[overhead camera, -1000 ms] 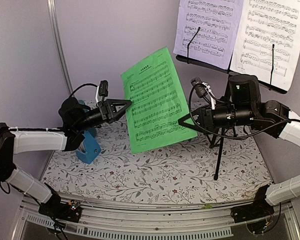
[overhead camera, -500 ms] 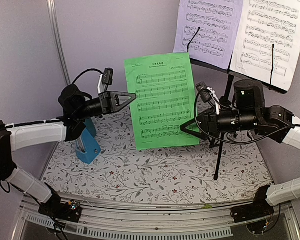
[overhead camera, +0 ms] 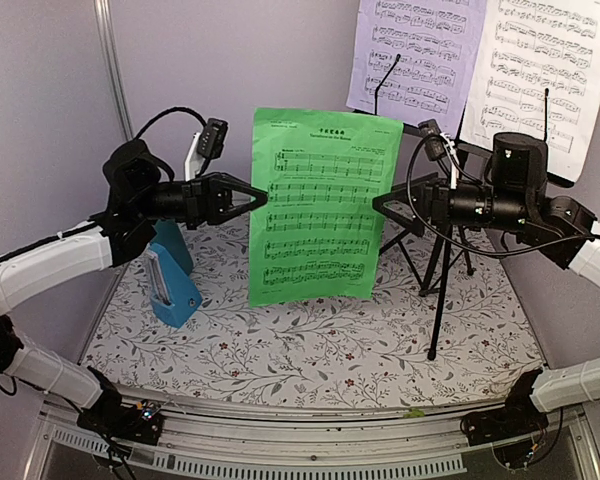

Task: Set up the instrument practice props
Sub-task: Pass from the right arm to the left, then pass from the left arm to the right, then adjust the music stand at the center of the board.

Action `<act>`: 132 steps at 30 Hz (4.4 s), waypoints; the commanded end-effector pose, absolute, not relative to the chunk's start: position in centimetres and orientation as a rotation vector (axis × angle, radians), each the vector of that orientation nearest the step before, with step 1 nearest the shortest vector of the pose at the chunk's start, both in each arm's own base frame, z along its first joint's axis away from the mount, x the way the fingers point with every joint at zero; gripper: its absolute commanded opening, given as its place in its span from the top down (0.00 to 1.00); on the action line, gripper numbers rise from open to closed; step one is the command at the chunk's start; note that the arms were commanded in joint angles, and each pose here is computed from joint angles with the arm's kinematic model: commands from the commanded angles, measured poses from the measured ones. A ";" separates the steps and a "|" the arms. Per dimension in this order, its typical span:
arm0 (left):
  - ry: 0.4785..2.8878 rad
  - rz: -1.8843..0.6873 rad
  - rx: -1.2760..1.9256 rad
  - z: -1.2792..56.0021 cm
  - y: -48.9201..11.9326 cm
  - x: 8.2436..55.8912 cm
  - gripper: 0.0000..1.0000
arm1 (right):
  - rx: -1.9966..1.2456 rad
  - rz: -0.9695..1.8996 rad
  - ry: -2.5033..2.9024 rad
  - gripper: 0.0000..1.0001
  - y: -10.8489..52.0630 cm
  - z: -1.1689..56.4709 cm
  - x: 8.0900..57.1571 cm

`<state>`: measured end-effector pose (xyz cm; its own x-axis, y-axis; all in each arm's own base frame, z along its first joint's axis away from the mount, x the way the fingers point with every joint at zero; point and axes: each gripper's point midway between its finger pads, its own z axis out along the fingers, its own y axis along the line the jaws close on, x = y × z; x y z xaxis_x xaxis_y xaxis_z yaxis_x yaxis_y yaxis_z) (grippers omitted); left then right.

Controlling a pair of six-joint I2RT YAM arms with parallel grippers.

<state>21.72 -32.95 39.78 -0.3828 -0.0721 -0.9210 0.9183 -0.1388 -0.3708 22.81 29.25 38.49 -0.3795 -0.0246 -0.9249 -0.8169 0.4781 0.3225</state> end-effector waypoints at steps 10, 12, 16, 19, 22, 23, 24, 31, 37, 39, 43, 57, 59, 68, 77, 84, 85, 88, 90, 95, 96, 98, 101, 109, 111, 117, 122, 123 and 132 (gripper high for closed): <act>1.317 -1.592 1.103 41.6 -32.3 19.4 1.00 | -0.815 1.157 1.519 0.16 30.7 43.6 21.9; 1.310 -1.591 1.108 41.8 -32.3 19.2 1.00 | -0.815 1.158 1.507 0.17 30.9 43.7 22.1; 1.306 -1.569 1.113 42.4 -32.1 19.0 1.00 | -0.822 1.179 1.477 0.21 31.3 44.2 22.3; 1.309 -1.564 1.109 42.5 -32.1 19.0 1.00 | -0.824 1.210 1.452 0.26 31.6 44.7 22.1; 1.306 -1.555 1.104 42.6 -32.0 19.0 1.00 | -0.818 1.216 1.446 0.31 31.5 45.0 22.0; 1.307 -1.554 1.103 42.7 -32.0 19.0 1.00 | -0.814 1.216 1.443 0.32 31.4 45.2 21.9; 1.309 -1.554 1.100 42.7 -31.9 19.0 1.00 | -0.811 1.214 1.439 0.34 31.3 45.3 21.9; 1.282 -1.555 1.094 43.4 -31.7 18.7 1.00 | -0.820 1.251 1.427 0.44 31.3 45.6 21.3; 1.240 -1.566 1.109 44.4 -31.5 17.5 1.00 | -0.819 1.275 1.430 0.44 31.5 44.9 21.3; 1.235 -1.567 1.111 44.6 -31.5 17.3 1.00 | -0.821 1.295 1.410 0.44 31.6 45.3 21.1; 1.226 -1.560 1.106 45.0 -31.4 17.3 1.00 | -0.828 1.324 1.432 0.46 32.1 44.2 21.2; 1.222 -1.517 1.064 45.7 -31.5 18.2 1.00 | -0.858 1.386 1.435 0.65 32.2 44.1 20.2; 1.222 -1.515 1.060 45.8 -31.5 18.3 1.00 | -0.858 1.388 1.433 0.65 32.1 44.2 20.0; 1.230 -1.507 1.049 46.0 -31.6 18.7 1.00 | -0.826 1.380 1.451 0.78 31.7 44.7 20.1; 1.325 -1.444 0.952 45.3 -32.2 21.3 1.00 | -0.773 1.314 1.446 1.00 30.4 47.6 20.2; 1.426 -1.317 0.800 44.6 -32.2 24.7 0.70 | -0.729 1.249 1.476 1.00 29.3 48.6 20.4; 1.434 -1.300 0.781 44.6 -32.1 25.1 0.64 | -0.719 1.234 1.485 1.00 29.2 48.8 20.6; 1.448 -1.236 0.726 44.5 -32.0 26.1 0.49 | -0.702 1.201 1.508 1.00 28.8 49.3 20.9; 1.444 -1.179 0.686 44.7 -31.6 26.5 0.42 | -0.685 1.176 1.527 1.00 28.5 49.3 21.1; 1.399 -1.039 0.566 45.6 -29.7 27.2 0.37 | -0.654 1.102 1.530 1.00 27.4 50.2 21.4; 1.390 -1.013 0.543 45.8 -29.2 27.3 0.37 | -0.648 1.091 1.522 1.00 27.1 50.7 21.4; 1.373 -0.990 0.518 46.2 -28.8 27.3 0.37 | -0.634 1.063 1.507 1.00 26.6 51.6 21.4; 1.352 -0.973 0.504 46.6 -28.7 26.9 0.37 | -0.611 1.021 1.493 1.00 25.8 52.8 21.5; 1.315 -0.966 0.465 48.0 -30.4 25.5 0.36 | -0.547 0.911 1.409 1.00 22.8 56.3 20.7; 1.314 -0.965 0.457 48.1 -31.2 25.3 0.36 | -0.525 0.875 1.401 1.00 21.8 57.0 20.5; 1.325 -0.971 0.467 48.1 -33.6 25.3 0.37 | -0.517 0.845 1.376 1.00 20.5 57.8 19.5; 1.343 -0.948 0.418 48.4 -33.8 26.3 0.38 | -0.506 0.833 1.380 1.00 19.9 57.8 19.2; 1.350 -0.942 0.402 48.4 -33.8 26.6 0.38 | -0.501 0.829 1.376 1.00 19.7 58.0 19.1; 1.394 -0.884 0.336 47.5 -34.1 28.7 0.37 | -0.494 0.819 1.315 1.00 18.6 60.0 18.0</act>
